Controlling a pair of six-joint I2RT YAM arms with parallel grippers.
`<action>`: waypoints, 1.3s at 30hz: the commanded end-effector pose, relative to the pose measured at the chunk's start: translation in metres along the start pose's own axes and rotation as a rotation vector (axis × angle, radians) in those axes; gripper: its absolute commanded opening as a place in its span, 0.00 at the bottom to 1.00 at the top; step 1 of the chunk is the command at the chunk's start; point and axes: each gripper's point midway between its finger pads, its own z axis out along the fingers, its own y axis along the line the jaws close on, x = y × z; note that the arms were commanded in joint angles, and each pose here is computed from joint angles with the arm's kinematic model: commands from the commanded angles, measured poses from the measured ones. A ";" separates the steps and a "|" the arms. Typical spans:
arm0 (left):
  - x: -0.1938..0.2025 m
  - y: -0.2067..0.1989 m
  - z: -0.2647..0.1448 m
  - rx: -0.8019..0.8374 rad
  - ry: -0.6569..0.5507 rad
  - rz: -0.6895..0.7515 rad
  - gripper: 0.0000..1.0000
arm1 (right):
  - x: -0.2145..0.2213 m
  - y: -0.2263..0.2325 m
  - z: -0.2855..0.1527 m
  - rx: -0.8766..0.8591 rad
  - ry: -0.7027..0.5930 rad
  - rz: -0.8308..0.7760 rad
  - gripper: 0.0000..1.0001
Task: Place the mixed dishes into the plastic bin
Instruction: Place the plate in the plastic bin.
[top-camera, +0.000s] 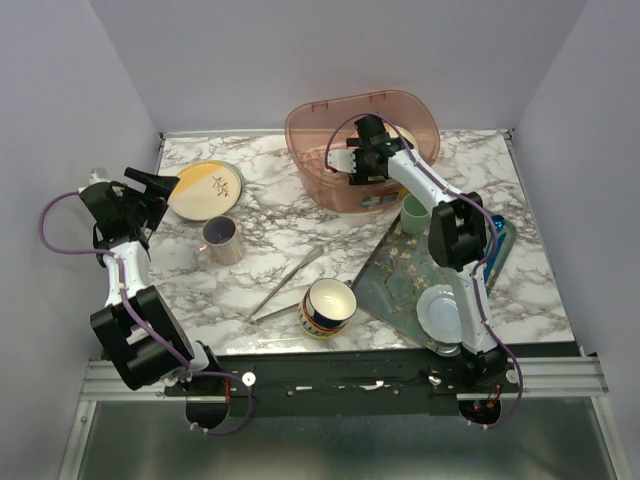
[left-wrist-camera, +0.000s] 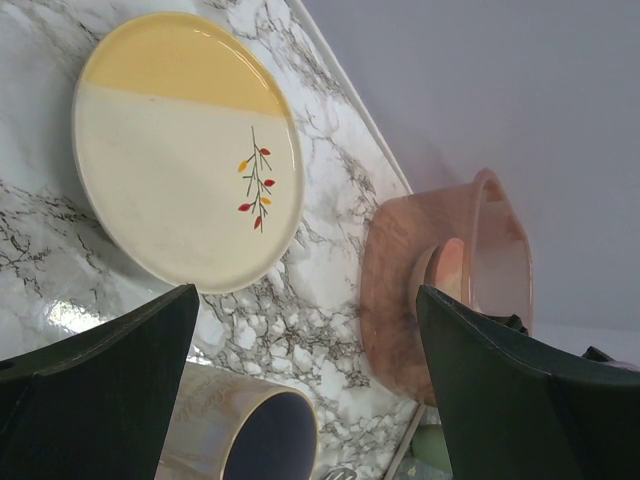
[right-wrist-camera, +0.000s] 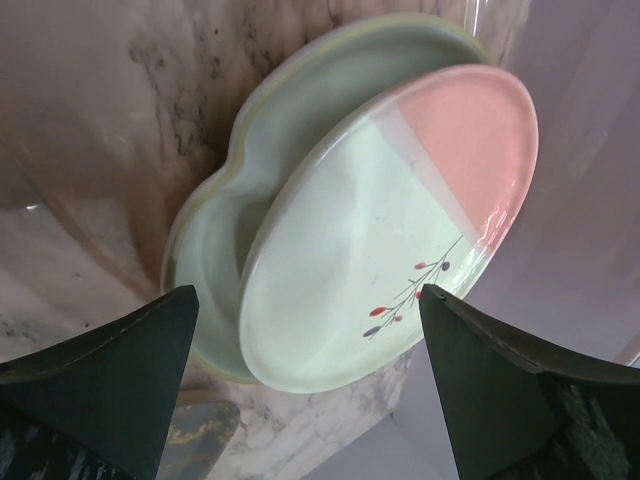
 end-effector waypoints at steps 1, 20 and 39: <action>-0.001 -0.003 -0.002 0.027 0.001 0.003 0.99 | -0.027 0.006 -0.014 -0.067 -0.117 0.032 1.00; -0.006 0.016 0.002 0.038 0.014 -0.091 0.99 | -0.052 -0.094 -0.071 0.295 -0.318 0.682 1.00; -0.009 0.016 -0.002 -0.029 0.000 0.009 0.99 | -0.106 -0.043 -0.209 -0.041 -0.786 0.942 0.99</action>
